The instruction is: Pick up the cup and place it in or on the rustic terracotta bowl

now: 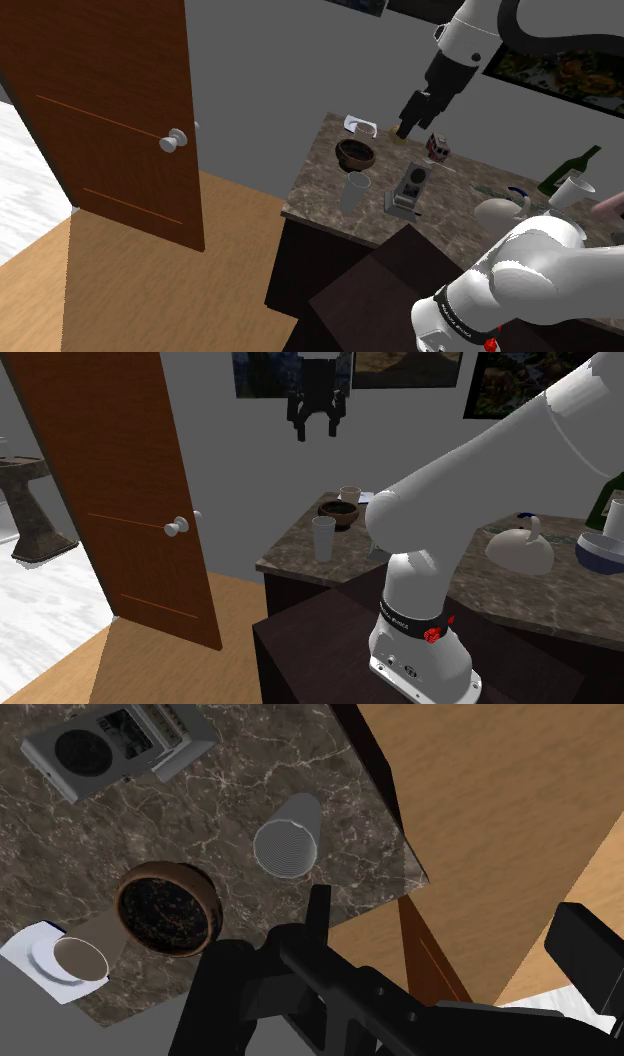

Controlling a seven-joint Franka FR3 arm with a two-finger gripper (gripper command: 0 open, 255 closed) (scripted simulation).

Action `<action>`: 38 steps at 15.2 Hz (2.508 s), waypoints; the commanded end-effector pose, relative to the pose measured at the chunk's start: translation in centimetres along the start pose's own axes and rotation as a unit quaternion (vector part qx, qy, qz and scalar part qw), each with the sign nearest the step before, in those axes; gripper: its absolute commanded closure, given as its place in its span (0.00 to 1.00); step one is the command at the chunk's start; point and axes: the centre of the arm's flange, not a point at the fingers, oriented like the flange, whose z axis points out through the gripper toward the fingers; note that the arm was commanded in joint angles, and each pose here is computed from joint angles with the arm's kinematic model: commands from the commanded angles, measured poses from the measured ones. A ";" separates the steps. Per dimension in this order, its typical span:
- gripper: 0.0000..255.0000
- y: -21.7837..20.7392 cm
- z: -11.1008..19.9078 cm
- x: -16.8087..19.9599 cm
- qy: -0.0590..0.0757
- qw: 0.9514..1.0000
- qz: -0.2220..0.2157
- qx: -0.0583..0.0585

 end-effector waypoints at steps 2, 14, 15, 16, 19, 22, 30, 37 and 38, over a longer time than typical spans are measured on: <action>0.00 0.2 1.2 0.4 -0.001 1.000 -0.001 -0.001; 0.00 3.3 16.0 5.4 -0.007 1.000 -0.008 -0.008; 0.00 3.5 17.2 5.8 -0.008 1.000 -0.008 -0.009; 0.00 3.8 18.4 6.2 -0.008 1.000 -0.009 -0.010; 0.00 4.6 22.1 7.4 -0.010 1.000 -0.011 -0.012; 0.00 5.4 25.8 8.6 -0.012 1.000 -0.012 -0.014; 0.00 6.4 32.2 9.9 -0.014 1.000 -0.014 -0.016; 0.00 6.4 34.1 9.9 -0.014 1.000 -0.014 -0.016; 0.00 6.4 34.1 9.9 -0.014 1.000 -0.014 -0.016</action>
